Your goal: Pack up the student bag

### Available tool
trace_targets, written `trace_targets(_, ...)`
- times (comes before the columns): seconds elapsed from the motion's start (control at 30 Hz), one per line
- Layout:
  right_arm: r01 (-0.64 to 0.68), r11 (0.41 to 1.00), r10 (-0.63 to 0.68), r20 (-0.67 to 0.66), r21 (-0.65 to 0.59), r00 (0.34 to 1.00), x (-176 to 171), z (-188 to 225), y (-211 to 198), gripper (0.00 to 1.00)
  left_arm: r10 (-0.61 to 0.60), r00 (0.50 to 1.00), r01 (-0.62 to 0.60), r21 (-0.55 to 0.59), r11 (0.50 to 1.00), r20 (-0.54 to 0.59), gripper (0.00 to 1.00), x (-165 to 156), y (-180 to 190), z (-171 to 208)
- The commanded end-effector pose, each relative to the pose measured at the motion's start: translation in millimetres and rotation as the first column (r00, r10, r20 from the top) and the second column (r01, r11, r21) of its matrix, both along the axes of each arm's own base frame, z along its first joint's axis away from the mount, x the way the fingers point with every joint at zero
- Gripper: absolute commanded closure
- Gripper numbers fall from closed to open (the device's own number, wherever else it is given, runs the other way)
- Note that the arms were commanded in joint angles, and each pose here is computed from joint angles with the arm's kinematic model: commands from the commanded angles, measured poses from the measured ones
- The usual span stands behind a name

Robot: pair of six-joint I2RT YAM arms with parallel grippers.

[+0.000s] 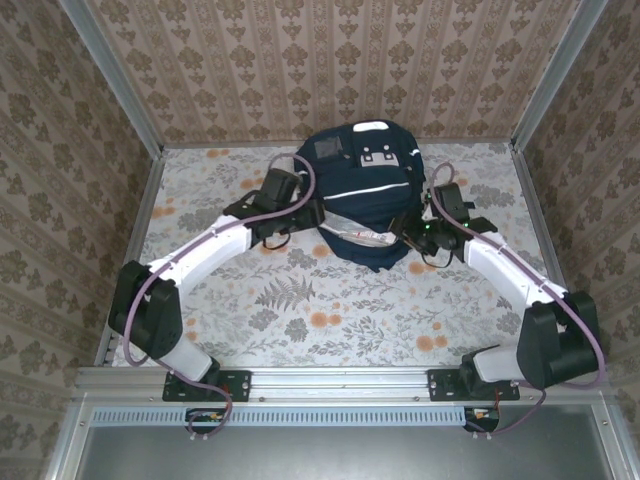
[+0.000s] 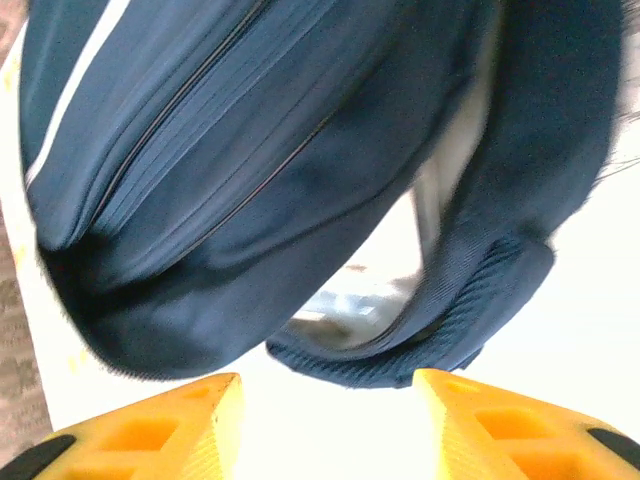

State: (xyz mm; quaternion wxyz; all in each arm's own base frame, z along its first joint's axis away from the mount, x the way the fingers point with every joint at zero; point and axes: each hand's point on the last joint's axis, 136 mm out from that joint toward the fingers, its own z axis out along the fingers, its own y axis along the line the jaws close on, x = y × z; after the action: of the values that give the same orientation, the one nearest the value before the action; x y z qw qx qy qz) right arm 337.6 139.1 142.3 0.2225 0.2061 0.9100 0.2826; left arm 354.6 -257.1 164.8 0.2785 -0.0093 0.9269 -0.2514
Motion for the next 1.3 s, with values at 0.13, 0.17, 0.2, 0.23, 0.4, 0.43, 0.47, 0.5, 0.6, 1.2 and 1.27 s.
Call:
trace_targets(0.13,-0.024,0.999,0.021,0.069,0.048,0.997,2,14,50,0.48,0.028,0.998,-0.032,-0.081,0.996,-0.06,0.46,20,13,-23)
trace_targets(0.17,-0.025,0.998,0.021,0.067,0.053,0.998,4,13,54,0.48,0.026,0.998,-0.031,-0.073,0.997,-0.065,0.46,24,12,-25)
trace_targets(0.2,-0.029,0.996,0.024,0.072,0.079,0.997,6,17,59,0.47,0.024,0.997,-0.029,-0.068,0.997,-0.073,0.46,28,10,-29)
trace_targets(0.23,-0.026,0.994,0.021,0.052,0.104,0.998,11,9,65,0.47,0.022,0.997,-0.028,-0.07,0.997,-0.08,0.46,31,8,-34)
trace_targets(0.4,0.032,0.967,-0.045,0.048,0.251,0.998,31,13,84,0.35,0.034,0.994,-0.042,-0.08,0.996,-0.1,0.45,40,8,-42)
trace_targets(0.43,0.053,0.959,-0.068,0.042,0.28,0.997,36,14,87,0.34,0.036,0.994,-0.044,-0.077,0.996,-0.099,0.44,40,8,-43)
trace_targets(0.47,0.076,0.951,-0.09,0.034,0.298,0.995,40,13,88,0.33,0.037,0.994,-0.044,-0.076,0.996,-0.099,0.44,40,8,-43)
trace_targets(0.5,0.105,0.945,-0.12,0.029,0.311,0.992,44,12,88,0.31,0.037,0.994,-0.045,-0.074,0.996,-0.099,0.44,40,9,-44)
trace_targets(0.6,0.184,0.923,-0.204,0.022,0.339,0.979,58,12,85,0.26,0.036,0.994,-0.043,-0.073,0.996,-0.104,0.47,38,9,-47)
trace_targets(1.2,0.242,0.953,-0.256,0.054,0.184,0.965,55,22,35,1.0,0.027,0.986,-0.036,-0.053,0.998,-0.165,0.84,30,-24,-83)
trace_targets(1.27,0.263,0.952,-0.274,0.052,0.159,0.96,47,22,16,1.0,0.028,0.989,-0.036,-0.053,0.998,-0.146,0.84,28,-25,-74)
